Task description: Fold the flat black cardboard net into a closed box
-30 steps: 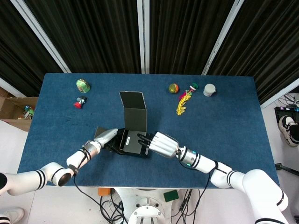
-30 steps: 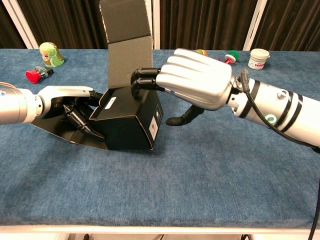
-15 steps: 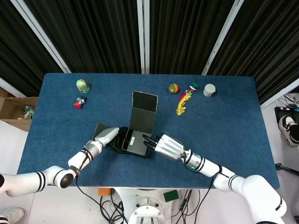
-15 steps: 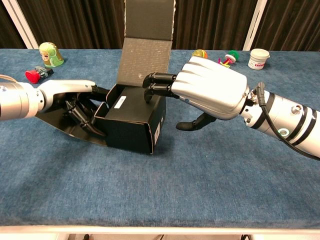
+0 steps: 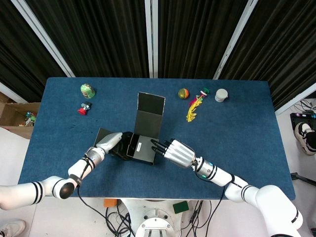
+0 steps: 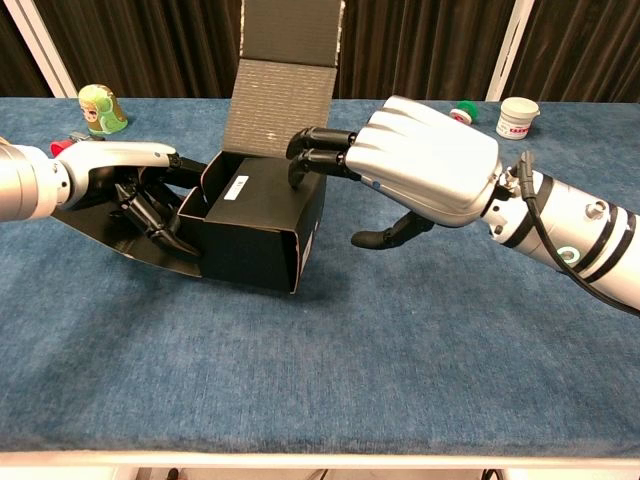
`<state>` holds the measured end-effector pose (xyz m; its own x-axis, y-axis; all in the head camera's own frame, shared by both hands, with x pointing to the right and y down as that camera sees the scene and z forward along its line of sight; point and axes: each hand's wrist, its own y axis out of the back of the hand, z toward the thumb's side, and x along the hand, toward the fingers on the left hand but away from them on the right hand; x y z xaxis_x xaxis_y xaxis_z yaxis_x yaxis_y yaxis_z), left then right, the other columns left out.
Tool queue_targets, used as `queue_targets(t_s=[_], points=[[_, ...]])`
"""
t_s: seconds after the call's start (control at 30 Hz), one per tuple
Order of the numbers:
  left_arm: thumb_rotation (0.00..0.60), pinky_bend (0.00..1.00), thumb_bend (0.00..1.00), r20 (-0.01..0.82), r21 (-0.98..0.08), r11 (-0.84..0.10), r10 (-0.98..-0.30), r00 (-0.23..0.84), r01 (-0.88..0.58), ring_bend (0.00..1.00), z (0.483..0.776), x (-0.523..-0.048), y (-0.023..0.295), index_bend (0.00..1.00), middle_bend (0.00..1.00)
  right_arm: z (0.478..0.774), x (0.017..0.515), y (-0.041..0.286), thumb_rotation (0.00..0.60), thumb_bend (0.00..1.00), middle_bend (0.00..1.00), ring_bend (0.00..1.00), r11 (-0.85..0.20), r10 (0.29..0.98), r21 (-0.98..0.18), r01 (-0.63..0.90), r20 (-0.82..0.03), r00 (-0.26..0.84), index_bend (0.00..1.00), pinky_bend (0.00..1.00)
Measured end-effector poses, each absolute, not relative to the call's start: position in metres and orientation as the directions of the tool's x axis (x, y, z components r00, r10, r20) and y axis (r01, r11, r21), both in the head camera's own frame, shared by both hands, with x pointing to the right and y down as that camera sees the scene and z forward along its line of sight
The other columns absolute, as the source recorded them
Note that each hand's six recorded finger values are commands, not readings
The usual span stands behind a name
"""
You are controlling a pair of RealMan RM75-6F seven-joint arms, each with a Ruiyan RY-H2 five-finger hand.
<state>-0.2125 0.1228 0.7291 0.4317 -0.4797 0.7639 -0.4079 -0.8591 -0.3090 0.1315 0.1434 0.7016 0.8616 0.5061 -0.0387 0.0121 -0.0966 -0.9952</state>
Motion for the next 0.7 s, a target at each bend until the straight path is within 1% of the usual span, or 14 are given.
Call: queue_targets(t_s=[0.23,0.33,0.43,0.63,0.7], points=[[0.599,0.96,0.0,0.778,-0.302,-0.865,-0.467,0.421,-0.401,0.6,0.737,-0.211,0.124,0.33,0.3,0.707,0.123,0.142,0.6,0.16,0.19,0.69,-0.113,0.514,-0.994,0.012,-0.048,0.857,0.24,1.0],[0.596,0.96,0.0,0.78,-0.307,-0.87,-0.463,0.422,-0.386,0.6,0.737,-0.21,0.124,0.31,0.29,0.709,0.12,0.142,0.6,0.16,0.19,0.69,-0.112,0.506,-0.994,-0.002,-0.059,0.861,0.24,1.0],[0.58,0.96,0.0,0.78,-0.316,-0.874,-0.46,0.424,-0.369,0.6,0.737,-0.209,0.124,0.27,0.27,0.713,0.119,0.142,0.6,0.16,0.19,0.69,-0.114,0.498,-0.993,-0.023,-0.077,0.863,0.24,1.0],[0.48,0.96,0.0,0.779,-0.322,-0.877,-0.459,0.427,-0.355,0.6,0.738,-0.209,0.126,0.21,0.24,0.718,0.116,0.145,0.6,0.16,0.19,0.69,-0.115,0.485,-0.992,-0.051,-0.101,0.869,0.23,1.0],[0.458,0.96,0.0,0.779,-0.322,-0.877,-0.459,0.428,-0.355,0.6,0.738,-0.209,0.126,0.2,0.24,0.718,0.116,0.145,0.6,0.16,0.19,0.69,-0.115,0.484,-0.992,-0.053,-0.103,0.869,0.23,1.0]])
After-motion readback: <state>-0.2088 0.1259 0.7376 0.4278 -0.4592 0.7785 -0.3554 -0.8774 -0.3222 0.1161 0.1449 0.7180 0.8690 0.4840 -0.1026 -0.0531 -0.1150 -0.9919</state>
